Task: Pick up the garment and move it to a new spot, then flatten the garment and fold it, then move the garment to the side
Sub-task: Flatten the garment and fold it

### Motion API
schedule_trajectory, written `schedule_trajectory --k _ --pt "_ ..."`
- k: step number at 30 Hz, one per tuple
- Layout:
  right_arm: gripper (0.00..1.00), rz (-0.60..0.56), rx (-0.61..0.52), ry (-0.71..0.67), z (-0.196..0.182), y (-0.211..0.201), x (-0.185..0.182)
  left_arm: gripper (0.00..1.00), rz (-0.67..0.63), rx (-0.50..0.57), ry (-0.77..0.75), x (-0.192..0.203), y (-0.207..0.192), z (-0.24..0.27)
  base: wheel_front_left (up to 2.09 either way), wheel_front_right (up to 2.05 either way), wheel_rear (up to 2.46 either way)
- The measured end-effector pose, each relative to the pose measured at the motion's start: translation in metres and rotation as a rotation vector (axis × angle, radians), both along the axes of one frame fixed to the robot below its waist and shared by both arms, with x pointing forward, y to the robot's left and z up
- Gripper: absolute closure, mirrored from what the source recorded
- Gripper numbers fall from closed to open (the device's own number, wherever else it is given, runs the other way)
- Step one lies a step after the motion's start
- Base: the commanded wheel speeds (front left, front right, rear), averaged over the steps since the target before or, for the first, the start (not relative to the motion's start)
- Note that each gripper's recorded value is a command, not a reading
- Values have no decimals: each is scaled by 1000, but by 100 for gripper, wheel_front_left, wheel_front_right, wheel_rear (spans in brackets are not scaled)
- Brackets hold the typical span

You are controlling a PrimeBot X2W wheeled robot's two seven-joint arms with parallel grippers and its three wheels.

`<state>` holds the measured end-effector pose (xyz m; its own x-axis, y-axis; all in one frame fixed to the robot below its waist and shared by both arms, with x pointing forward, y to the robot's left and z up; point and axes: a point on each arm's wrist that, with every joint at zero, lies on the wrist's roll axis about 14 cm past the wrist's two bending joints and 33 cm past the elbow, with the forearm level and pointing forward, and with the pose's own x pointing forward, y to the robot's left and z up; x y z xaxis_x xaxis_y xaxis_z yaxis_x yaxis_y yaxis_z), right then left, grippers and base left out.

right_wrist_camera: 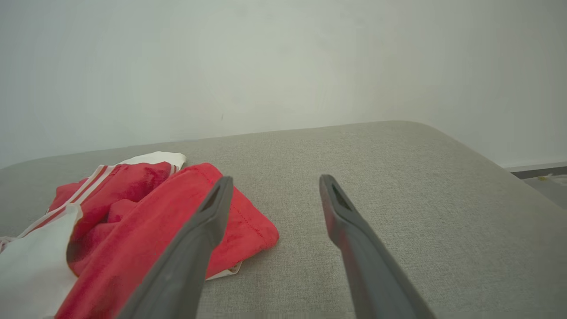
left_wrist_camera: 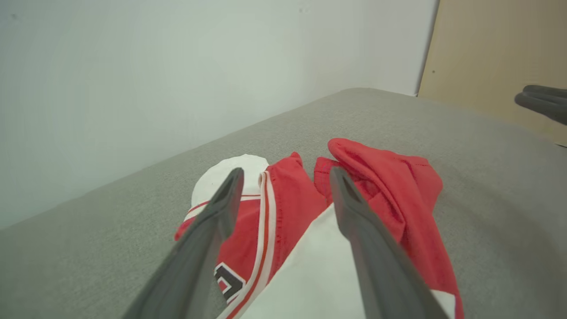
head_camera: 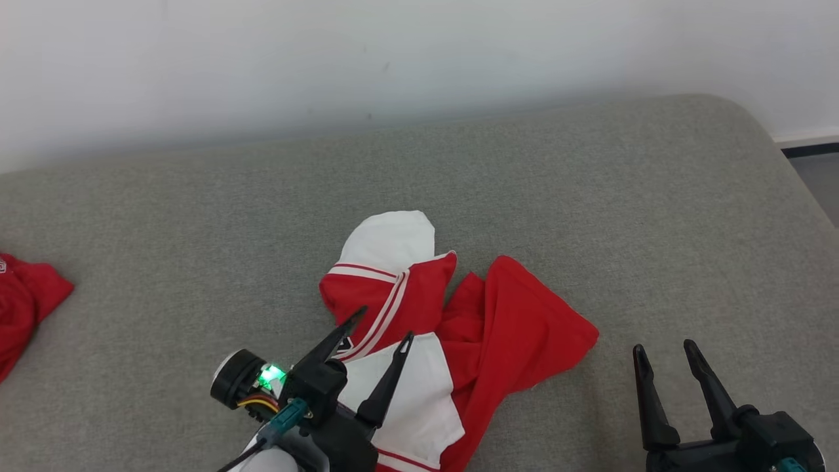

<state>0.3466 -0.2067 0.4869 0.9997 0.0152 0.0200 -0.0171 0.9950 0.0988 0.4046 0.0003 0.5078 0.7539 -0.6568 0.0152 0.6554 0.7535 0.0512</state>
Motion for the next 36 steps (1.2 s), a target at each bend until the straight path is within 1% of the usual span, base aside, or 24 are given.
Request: schedule_trajectory --k 5,9,15,18,19,20,21,24,28,33,36 --pt "0 -41 4 22 -6 -10 -5 0 -128 88 57 -1 -28 -18 0 0 0" --pt "0 -68 3 30 -8 -18 -8 0 -206 164 94 -2 -39 -33 0 0 0" --pt "0 -100 3 46 -12 -26 -13 0 -269 257 155 2 -44 -51 0 0 0" --pt "0 -115 2 50 -13 -30 -16 0 -283 280 188 4 -44 -58 0 0 0" --pt "0 -121 1 50 -13 -32 -18 32 -284 287 202 4 -44 -61 0 0 0" --pt "0 -127 2 49 -13 -34 -19 85 -290 294 211 3 -45 -64 0 0 0" --pt "0 -135 1 46 -12 -36 -20 100 -301 302 220 2 -47 -66 0 0 0" --pt "0 -144 3 40 -10 -38 -23 100 -312 291 225 -2 -49 -65 0 0 0" --pt "0 -146 6 40 -10 -38 -25 100 -298 251 193 -2 -48 -55 0 0 0" --pt "0 -116 7 31 -9 -31 -22 100 -196 147 88 14 -33 -20 0 0 0" --pt "0 -95 10 27 -8 -25 -19 100 -102 93 10 26 -10 6 0 0 0"
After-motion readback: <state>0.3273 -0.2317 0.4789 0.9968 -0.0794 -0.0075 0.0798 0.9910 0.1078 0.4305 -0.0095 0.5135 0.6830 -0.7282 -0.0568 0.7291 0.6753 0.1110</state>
